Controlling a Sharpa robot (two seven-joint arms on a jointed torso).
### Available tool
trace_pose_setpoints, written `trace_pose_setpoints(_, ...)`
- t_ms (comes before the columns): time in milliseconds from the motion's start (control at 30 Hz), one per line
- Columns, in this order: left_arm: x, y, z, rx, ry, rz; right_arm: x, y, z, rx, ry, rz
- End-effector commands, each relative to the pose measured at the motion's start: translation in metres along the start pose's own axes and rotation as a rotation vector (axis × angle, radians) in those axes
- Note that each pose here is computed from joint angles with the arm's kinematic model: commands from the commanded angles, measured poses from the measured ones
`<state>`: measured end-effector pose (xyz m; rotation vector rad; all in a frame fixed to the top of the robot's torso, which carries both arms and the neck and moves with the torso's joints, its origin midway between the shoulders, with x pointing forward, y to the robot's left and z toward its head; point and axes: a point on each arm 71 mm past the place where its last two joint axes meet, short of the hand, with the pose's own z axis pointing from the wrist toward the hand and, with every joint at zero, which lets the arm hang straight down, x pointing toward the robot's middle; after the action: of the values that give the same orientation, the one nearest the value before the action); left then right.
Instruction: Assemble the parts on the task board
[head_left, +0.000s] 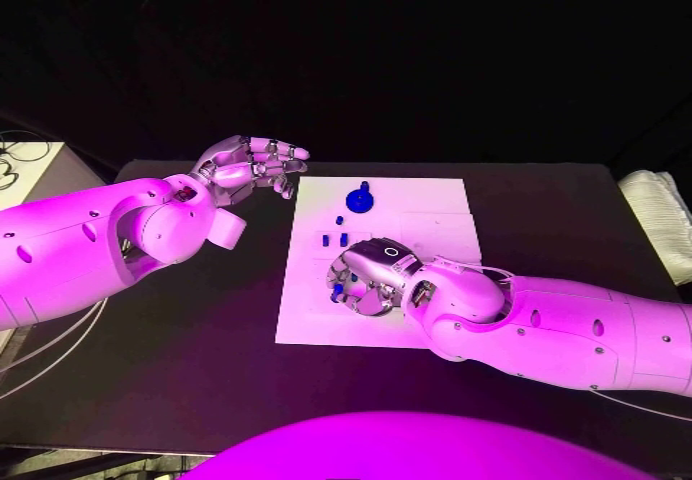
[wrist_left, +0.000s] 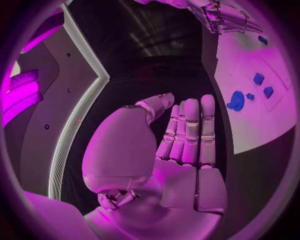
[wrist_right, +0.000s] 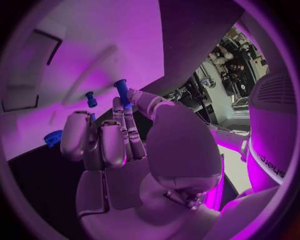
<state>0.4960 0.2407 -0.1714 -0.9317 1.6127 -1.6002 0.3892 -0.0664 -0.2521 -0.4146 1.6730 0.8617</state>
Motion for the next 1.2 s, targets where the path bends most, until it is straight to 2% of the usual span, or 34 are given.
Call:
trace_pose_setpoints(33, 0.002, -0.0008, 0.0004, 0.005, 0.016, -0.004, 0.0, 0.0, -0.001, -0.018, -0.015, 0.03)
trace_pose_setpoints(600, 0.0021, -0.0001, 0.0005, -0.004, 0.021, -0.005, -0.009, -0.004, -0.007, -0.012, -0.126, 0.074)
trace_pose_setpoints(833, 0.0018, 0.0, 0.0006, -0.005, 0.021, -0.005, -0.02, -0.012, -0.025, 0.01, -0.17, 0.132)
trace_pose_setpoints(967, 0.0014, 0.0, 0.0003, -0.004, 0.019, -0.005, -0.035, -0.027, -0.039, 0.074, -0.181, 0.205)
trace_pose_setpoints(1200, 0.0004, -0.0004, -0.0004, 0.001, 0.014, -0.003, -0.067, -0.071, -0.072, 0.266, -0.14, 0.332)
